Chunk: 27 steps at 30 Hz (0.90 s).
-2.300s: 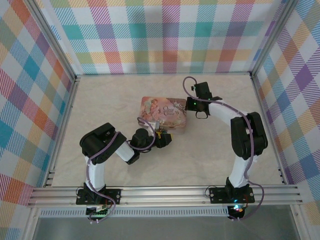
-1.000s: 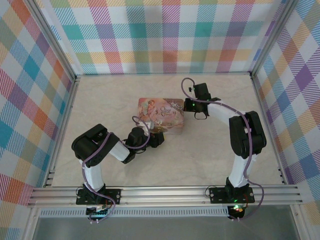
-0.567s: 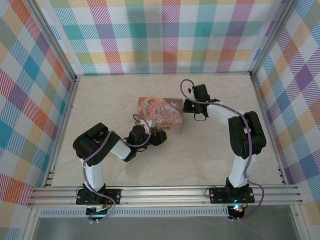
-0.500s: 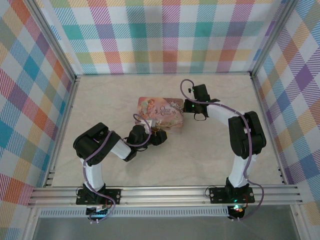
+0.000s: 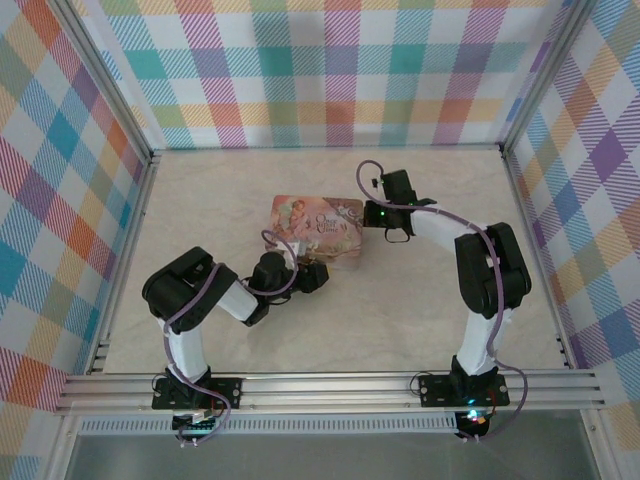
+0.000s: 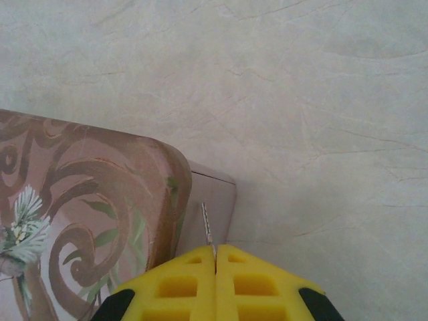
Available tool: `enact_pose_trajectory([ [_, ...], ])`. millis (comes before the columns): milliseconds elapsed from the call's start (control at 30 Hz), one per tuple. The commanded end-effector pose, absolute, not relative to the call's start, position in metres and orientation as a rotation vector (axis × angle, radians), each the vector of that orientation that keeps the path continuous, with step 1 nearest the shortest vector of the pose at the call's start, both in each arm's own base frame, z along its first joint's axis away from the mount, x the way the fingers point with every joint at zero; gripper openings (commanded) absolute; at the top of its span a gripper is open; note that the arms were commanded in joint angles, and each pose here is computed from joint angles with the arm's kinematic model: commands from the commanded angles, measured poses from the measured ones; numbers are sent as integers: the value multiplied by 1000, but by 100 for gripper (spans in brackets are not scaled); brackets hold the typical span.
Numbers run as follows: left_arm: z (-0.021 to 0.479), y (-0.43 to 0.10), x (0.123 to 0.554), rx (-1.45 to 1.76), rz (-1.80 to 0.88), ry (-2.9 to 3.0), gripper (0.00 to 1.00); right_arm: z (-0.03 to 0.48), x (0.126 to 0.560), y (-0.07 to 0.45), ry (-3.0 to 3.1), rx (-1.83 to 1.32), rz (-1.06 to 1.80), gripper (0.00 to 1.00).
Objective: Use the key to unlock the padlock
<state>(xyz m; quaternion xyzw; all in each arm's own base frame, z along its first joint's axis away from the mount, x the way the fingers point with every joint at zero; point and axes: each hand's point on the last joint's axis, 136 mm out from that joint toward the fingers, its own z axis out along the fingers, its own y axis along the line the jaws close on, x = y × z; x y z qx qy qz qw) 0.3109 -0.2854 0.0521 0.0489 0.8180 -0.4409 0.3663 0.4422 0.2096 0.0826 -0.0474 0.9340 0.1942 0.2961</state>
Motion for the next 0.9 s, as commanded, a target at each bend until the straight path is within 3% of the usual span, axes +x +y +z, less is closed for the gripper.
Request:
enact_pose_trajectory([
  [0,61,-277,315,113,-1115,2073,38,81,437,222,2512,-167,559,0],
  [233,56,-267,313,92,-1076,2094,42,79,439,225,2513,-175,562,0],
  [433,57,-265,312,96,-1073,2093,37,82,442,228,2506,-182,565,0],
  [600,57,-269,314,108,-1082,2094,24,83,445,231,2504,-189,566,0],
  [867,54,-264,312,100,-1068,2114,21,81,443,233,2505,-195,564,0],
])
